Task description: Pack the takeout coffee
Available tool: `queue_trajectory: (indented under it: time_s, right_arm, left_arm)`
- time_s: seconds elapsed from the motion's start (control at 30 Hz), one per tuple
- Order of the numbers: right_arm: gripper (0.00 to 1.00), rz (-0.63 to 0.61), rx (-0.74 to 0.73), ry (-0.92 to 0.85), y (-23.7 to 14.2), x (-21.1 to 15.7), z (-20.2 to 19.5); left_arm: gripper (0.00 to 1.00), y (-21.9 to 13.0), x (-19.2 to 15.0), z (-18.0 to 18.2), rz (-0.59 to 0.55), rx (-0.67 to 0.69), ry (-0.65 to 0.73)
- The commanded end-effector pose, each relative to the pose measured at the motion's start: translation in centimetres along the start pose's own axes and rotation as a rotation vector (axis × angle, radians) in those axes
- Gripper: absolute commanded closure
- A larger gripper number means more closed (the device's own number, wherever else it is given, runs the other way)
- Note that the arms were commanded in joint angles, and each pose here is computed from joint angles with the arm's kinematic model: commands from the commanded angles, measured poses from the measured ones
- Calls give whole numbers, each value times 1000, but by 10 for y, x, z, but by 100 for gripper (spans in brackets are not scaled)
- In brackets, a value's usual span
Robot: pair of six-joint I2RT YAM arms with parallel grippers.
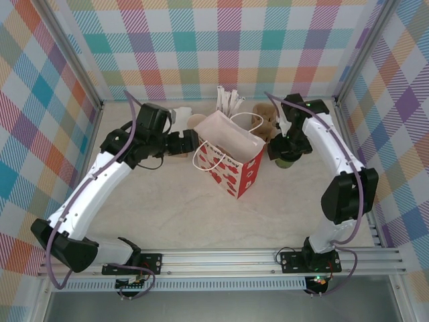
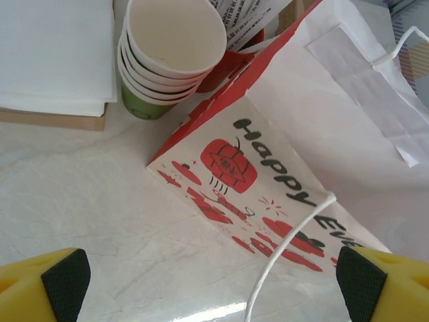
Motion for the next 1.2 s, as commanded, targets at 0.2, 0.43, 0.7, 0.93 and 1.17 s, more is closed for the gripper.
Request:
queue_trajectory:
  time_s: [0.2, 0.43, 0.7, 0.93, 1.17]
  right_arm:
    - [22, -125, 82, -29, -93, -24, 4]
    - [24, -256, 208, -36, -142, -30, 20]
    - [25, -328, 352, -119, -171, -35, 58]
    - [26, -290, 427, -188, -159, -26, 101]
    - [27, -215, 407, -202, -134, -13, 127]
  left_arm:
    - [2, 25, 35, -11, -47, 0, -9]
    - [3, 55, 46, -14, -5, 12, -16]
    - [10, 73, 41, -17, 50, -18, -26]
    - [17, 77, 34, -23, 71, -39, -28]
    - [21, 73, 27, -26, 80, -48, -23]
Point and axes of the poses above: each hand's point on the last joint's axis, 136 mm out from that joint toward the fingers, its own y axis out along the fingers, its own z axis along the line the jaws close on, x = y × z, the point moved 10 cm from there along -y, back along the fingers, and after that the axes turned 11 degrees about y, right-handed, at the moved point
